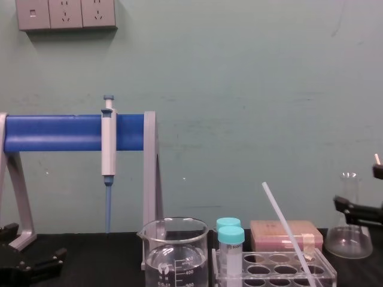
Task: Pick up the stirring rod with one hand, then place it down.
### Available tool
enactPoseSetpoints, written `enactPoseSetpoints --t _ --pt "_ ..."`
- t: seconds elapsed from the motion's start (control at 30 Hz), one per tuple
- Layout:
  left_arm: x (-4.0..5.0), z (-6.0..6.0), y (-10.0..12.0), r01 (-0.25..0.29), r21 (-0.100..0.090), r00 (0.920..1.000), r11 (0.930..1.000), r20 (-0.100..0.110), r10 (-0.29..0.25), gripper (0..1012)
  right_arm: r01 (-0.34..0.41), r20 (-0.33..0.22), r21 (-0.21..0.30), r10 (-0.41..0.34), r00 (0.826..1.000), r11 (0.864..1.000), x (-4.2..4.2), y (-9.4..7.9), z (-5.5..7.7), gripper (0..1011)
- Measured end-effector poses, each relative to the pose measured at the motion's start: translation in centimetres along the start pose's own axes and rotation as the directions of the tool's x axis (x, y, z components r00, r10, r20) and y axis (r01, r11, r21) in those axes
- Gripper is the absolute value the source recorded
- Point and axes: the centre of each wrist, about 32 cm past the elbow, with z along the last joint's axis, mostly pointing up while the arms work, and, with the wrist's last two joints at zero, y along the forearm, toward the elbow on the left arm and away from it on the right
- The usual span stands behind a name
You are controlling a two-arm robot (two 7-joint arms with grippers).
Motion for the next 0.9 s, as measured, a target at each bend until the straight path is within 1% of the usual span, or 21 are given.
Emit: enactPoseSetpoints --t 0.03,0.2,0.23,0.4,0.43,0.53,0.57,0.67,0.7,0.8,0.83,0.87,0.9 --pt "0.00 0.0 0.0 0.000 0.000 1.0000 1.0000 0.000 0.000 1000 -0.013 -0.009 0.014 0.014 1.000 1.000 0.24 0.5 0.1 1000" --pt "0.00 0.0 0.0 0.000 0.000 1.0000 1.0000 0.000 0.000 1000 -0.049 -0.035 0.045 0.051 0.998 0.998 0.96 1.8 0.1 1000" --pt "0.00 0.0 0.0 0.000 0.000 1.0000 1.0000 0.000 0.000 1000 -0.064 -0.045 0.056 0.067 0.997 0.996 1.14 2.3 0.1 1000" --pt "0.00 0.0 0.0 0.000 0.000 1.0000 1.0000 0.000 0.000 1000 -0.107 -0.069 0.079 0.113 0.991 0.991 1.59 3.3 0.0 1000" --pt "0.00 0.0 0.0 0.000 0.000 1.0000 1.0000 0.000 0.000 1000 -0.122 -0.083 0.086 0.129 0.988 0.989 1.65 3.8 0.0 1000" --pt "0.00 0.0 0.0 0.000 0.000 1.0000 1.0000 0.000 0.000 1000 -0.142 -0.108 0.092 0.152 0.982 0.986 1.79 4.2 -0.3 1000" --pt "0.00 0.0 0.0 0.000 0.000 1.0000 1.0000 0.000 0.000 1000 -0.158 -0.128 0.096 0.169 0.977 0.983 1.84 4.5 -0.4 1000" --pt "0.00 0.0 0.0 0.000 0.000 1.0000 1.0000 0.000 0.000 1000 -0.176 -0.163 0.099 0.190 0.968 0.979 1.97 5.0 -0.7 1000" --pt "0.00 0.0 0.0 0.000 0.000 1.0000 1.0000 0.000 0.000 1000 -0.187 -0.192 0.098 0.203 0.960 0.977 2.09 5.2 -0.9 1000" --pt "0.00 0.0 0.0 0.000 0.000 1.0000 1.0000 0.000 0.000 1000 -0.202 -0.235 0.101 0.221 0.947 0.974 2.31 5.6 -1.2 1000" --pt "0.00 0.0 0.0 0.000 0.000 1.0000 1.0000 0.000 0.000 1000 -0.212 -0.261 0.101 0.231 0.937 0.972 2.46 5.8 -1.5 1000" --pt "0.00 0.0 0.0 0.000 0.000 1.0000 1.0000 0.000 0.000 1000 -0.216 -0.274 0.101 0.236 0.932 0.971 2.56 5.9 -1.6 1000" --pt "0.00 0.0 0.0 0.000 0.000 1.0000 1.0000 0.000 0.000 1000 -0.227 -0.299 0.104 0.248 0.921 0.968 2.76 6.2 -1.8 1000"
